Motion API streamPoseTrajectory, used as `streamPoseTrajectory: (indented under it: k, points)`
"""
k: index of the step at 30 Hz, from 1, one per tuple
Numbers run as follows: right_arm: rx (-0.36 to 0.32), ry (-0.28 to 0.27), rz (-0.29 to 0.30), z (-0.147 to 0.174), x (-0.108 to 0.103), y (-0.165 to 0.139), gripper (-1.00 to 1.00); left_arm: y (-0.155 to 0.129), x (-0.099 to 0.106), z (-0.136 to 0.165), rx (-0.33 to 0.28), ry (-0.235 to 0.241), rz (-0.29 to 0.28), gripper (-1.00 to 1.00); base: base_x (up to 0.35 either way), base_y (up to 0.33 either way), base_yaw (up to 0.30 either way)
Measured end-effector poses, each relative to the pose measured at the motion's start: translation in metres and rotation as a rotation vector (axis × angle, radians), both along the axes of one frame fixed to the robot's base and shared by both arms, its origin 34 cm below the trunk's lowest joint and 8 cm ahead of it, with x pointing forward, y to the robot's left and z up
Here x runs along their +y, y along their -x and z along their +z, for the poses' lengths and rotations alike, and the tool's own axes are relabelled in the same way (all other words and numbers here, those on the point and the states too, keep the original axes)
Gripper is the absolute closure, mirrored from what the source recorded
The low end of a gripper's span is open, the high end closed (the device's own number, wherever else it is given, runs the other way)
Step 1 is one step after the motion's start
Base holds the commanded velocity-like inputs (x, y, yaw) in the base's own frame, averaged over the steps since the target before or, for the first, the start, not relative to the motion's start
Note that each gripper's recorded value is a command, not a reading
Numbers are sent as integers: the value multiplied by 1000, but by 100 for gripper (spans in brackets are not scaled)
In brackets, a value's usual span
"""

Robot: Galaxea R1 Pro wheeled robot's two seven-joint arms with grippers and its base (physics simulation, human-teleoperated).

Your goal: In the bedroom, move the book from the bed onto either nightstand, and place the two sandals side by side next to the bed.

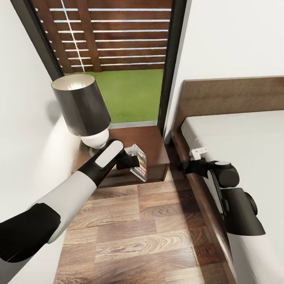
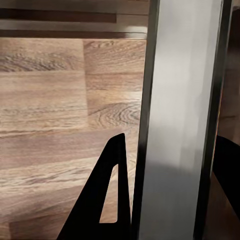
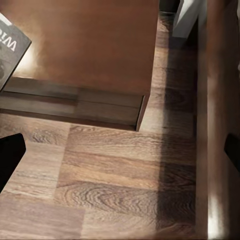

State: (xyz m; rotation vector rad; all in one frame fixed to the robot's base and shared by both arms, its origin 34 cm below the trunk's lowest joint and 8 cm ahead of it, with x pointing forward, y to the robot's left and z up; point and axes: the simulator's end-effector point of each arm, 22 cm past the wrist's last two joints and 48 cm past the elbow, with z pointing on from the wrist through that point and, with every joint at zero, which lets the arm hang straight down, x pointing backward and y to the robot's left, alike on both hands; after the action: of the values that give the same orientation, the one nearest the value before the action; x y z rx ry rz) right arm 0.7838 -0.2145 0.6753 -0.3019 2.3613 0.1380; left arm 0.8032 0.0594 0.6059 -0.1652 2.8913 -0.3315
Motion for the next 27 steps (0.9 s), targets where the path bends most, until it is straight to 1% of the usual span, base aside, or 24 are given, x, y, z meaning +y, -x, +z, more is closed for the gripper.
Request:
streamPoseTrajectory:
  k: [5,13,27]
  points:
    - [15,1,1,-8,1,4,-100,0,-1,-3,0,4,1,100,0,0,0]
    - [32,1,3,-18,1,6,-100,-3,-4,-8,-6,17,23,100,0,0,0]
    - [56,-3,4,-33,4,8,-100,-3,-5,-21,5,23,30,100,0,0,0]
